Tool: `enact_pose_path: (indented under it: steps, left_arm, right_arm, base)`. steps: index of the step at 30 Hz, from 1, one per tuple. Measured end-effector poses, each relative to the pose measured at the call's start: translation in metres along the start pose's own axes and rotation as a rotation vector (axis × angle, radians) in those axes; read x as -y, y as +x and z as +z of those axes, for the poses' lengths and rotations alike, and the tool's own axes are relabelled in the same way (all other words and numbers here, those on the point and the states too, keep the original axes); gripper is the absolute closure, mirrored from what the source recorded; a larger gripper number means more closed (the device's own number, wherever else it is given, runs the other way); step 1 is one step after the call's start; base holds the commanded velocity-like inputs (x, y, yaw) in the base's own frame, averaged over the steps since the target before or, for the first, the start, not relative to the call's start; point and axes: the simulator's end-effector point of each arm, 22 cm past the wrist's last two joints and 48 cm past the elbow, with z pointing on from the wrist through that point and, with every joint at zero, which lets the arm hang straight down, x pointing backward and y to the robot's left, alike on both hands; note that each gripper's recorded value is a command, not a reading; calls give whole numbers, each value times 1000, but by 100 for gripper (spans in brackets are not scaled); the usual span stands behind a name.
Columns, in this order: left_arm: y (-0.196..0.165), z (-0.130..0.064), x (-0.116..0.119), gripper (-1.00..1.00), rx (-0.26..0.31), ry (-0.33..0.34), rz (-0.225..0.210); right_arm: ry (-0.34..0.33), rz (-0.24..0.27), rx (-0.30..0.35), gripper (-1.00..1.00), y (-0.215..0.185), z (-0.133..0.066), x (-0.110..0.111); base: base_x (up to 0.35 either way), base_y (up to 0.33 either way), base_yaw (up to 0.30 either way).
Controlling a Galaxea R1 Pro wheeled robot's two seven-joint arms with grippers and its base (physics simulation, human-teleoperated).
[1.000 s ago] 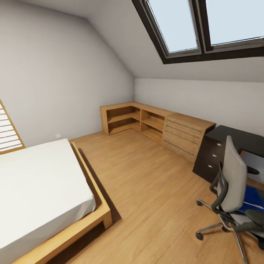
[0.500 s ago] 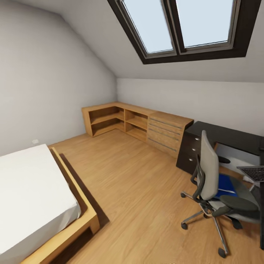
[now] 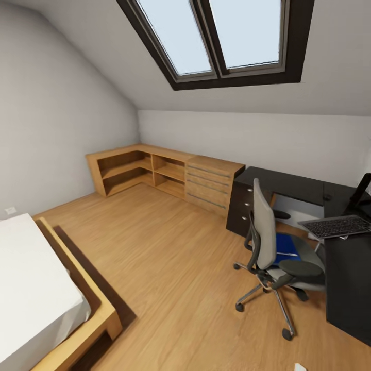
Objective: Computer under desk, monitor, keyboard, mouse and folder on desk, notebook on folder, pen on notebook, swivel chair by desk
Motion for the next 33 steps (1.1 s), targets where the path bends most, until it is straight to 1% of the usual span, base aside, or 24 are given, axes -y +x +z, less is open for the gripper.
enact_pose_path:
  steps: [6,10,17,33]
  left_arm:
    - [0,0,0,-100,1,0,0]
    - [0,0,0,-100,1,0,0]
    - [0,0,0,-100,2,0,0]
    - [-1,0,0,-100,2,0,0]
  right_arm:
    - [-1,0,0,-100,0,0,0]
    - [-1,0,-1,-100,0,0,0]
    - [-1,0,-3,-100,1,0,0]
    - [-2,-1,-3,-100,1,0,0]
  base:
    - [0,0,-300]
    - [56,131,-300]
    - [143,251,-300]
    - [170,298,-300]
